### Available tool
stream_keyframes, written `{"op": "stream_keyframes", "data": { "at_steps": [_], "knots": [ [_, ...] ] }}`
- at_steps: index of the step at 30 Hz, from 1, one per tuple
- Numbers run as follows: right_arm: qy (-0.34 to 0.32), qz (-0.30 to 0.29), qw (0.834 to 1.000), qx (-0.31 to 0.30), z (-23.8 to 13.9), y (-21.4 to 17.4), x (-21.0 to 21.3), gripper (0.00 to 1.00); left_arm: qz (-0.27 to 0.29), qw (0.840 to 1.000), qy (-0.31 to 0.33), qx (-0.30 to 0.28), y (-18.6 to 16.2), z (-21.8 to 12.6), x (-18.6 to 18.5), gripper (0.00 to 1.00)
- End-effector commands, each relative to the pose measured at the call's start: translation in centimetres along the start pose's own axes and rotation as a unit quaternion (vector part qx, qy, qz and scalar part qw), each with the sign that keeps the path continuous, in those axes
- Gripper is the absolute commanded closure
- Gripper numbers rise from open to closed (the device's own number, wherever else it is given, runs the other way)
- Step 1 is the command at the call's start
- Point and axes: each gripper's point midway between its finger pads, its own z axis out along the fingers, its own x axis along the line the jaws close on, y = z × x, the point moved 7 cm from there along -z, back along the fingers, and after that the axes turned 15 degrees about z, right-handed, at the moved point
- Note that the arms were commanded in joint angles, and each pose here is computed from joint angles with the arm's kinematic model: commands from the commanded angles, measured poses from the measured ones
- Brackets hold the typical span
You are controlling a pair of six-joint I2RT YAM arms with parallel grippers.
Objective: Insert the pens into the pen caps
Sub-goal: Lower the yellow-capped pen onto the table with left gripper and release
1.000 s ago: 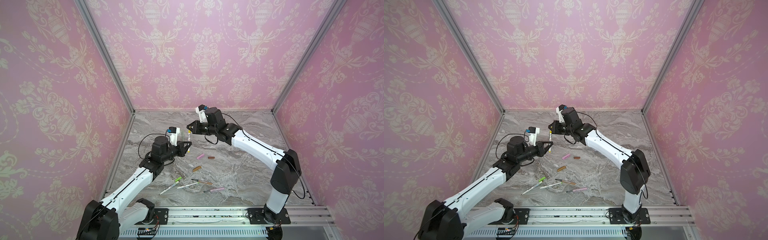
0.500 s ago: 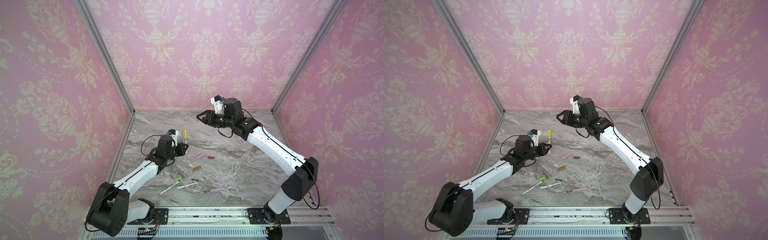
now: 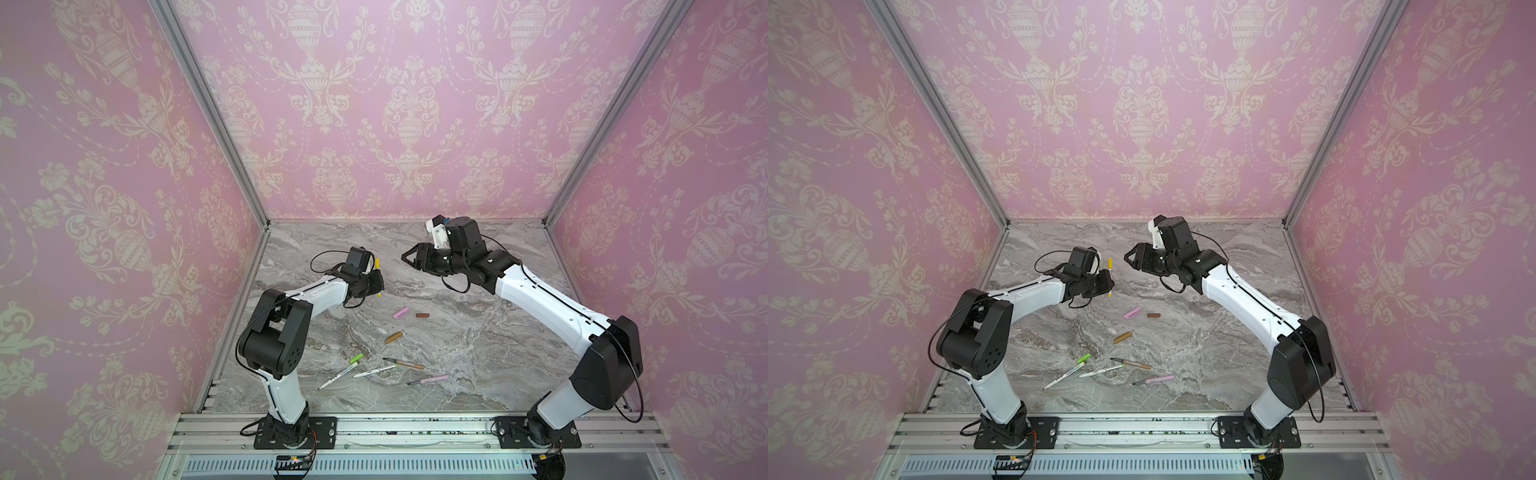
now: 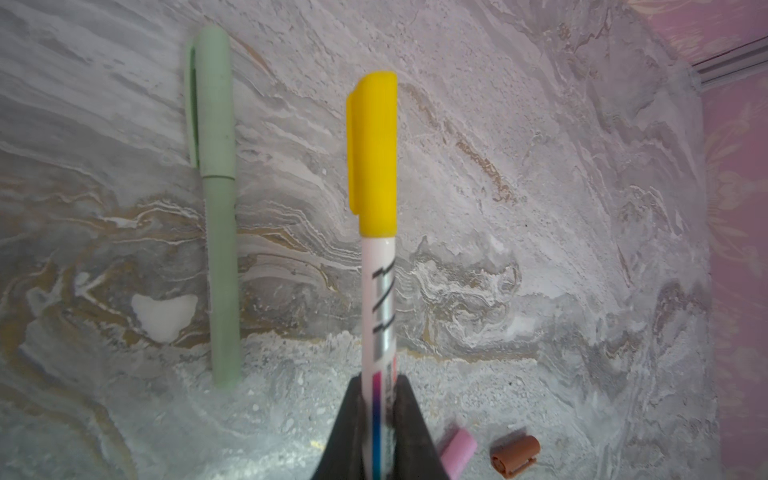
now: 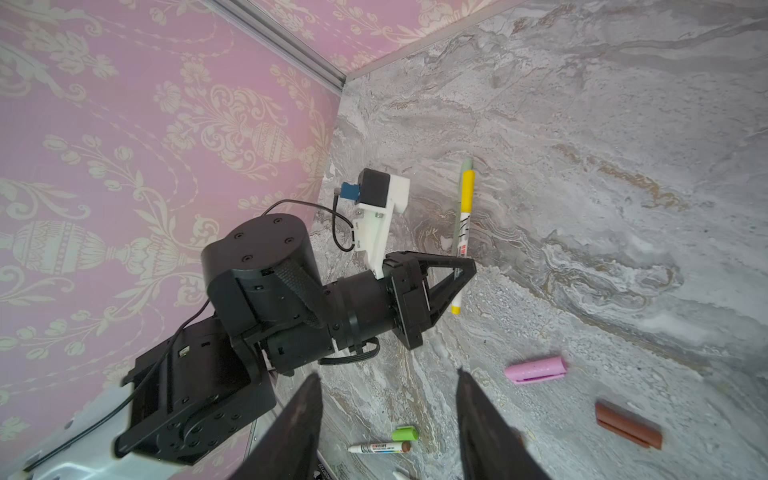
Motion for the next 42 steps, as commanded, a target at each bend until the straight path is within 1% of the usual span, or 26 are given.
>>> {"op": "stream_keyframes", "data": {
  "at_steps": [1,6,9,18,26,29,32,42],
  "knots": [
    [-0.001,-0.005,1.000,-0.004,0.2,0.5,-0.9,0.47,0.029,0.999,0.038,0.021,0.2,0.9,0.4,0.88],
    [-0.002,0.004,1.000,0.001,0.9,0.9,-1.8,0.47,0.054,0.994,0.081,0.049,0.0,1.9,0.8,0.86],
    [0.000,0.006,1.000,0.003,1.2,1.0,-2.0,0.47,0.050,0.993,0.089,0.054,-0.2,2.5,1.1,0.85],
    [-0.002,0.010,1.000,0.006,1.2,1.0,-2.5,0.47,0.045,0.993,0.092,0.059,-0.2,3.6,1.4,0.76],
    [-0.001,0.010,1.000,0.003,0.8,1.1,-2.7,0.47,0.039,0.993,0.088,0.062,-0.5,4.1,1.2,0.77],
    [-0.001,0.010,1.000,0.002,0.7,1.1,-2.7,0.47,0.037,0.993,0.089,0.066,-0.6,4.4,1.2,0.79],
    [-0.002,0.009,1.000,-0.001,0.5,1.1,-2.8,0.47,0.035,0.993,0.091,0.065,-0.5,4.6,1.2,0.83],
    [-0.003,0.016,1.000,-0.001,0.5,1.4,-3.8,0.47,0.028,0.993,0.100,0.061,0.1,5.5,1.2,0.84]
  ]
}}
